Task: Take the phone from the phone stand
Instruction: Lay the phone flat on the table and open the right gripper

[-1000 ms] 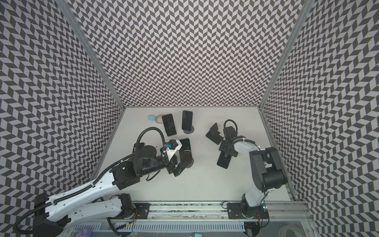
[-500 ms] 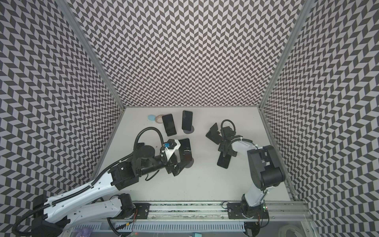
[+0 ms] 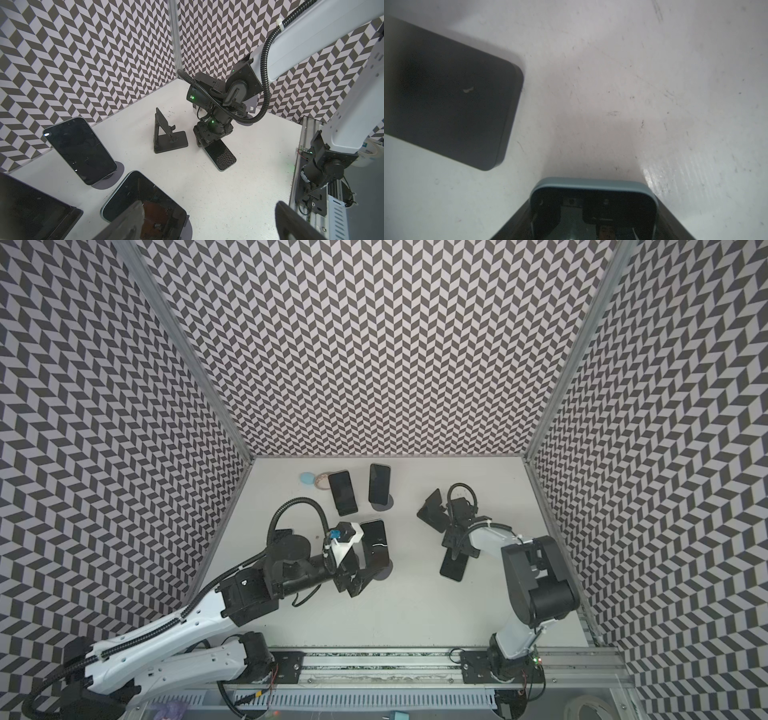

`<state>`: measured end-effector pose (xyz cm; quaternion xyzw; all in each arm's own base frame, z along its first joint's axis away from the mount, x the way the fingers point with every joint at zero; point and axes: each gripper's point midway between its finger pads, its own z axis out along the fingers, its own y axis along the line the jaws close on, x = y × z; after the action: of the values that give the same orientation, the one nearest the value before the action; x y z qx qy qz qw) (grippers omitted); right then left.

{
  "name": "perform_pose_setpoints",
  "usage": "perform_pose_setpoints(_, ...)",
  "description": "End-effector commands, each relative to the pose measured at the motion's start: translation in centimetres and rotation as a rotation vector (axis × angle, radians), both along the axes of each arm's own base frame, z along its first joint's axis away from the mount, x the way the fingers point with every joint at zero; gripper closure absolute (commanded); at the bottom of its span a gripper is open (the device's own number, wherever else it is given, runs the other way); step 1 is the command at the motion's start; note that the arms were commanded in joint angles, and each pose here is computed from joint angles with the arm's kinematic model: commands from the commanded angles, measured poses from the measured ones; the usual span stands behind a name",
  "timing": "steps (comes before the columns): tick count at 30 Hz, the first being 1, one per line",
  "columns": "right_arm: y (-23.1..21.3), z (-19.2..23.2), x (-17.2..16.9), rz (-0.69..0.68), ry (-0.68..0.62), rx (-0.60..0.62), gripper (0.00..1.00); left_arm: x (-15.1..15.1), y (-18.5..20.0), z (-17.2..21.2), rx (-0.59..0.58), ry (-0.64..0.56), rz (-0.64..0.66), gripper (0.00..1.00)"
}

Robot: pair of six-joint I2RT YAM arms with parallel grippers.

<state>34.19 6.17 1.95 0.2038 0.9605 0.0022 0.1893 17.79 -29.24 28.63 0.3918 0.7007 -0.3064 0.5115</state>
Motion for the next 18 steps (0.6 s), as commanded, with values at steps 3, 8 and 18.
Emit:
perform_pose_setpoints(3,-0.02,-2.90,-3.18,-0.011,0.119,0.015,0.41,-0.20,0.32,-0.33,0.004,-0.003,-0.005,0.02)
perform_pose_setpoints(8,0.03,-2.93,-3.31,-0.009,0.120,0.016,0.38,-0.20,0.33,-0.42,0.005,-0.002,-0.005,0.02)
perform_pose_setpoints(18,0.01,-2.76,-3.30,-0.003,0.120,0.012,0.36,-0.19,0.62,-0.28,-0.001,-0.009,0.002,0.02)
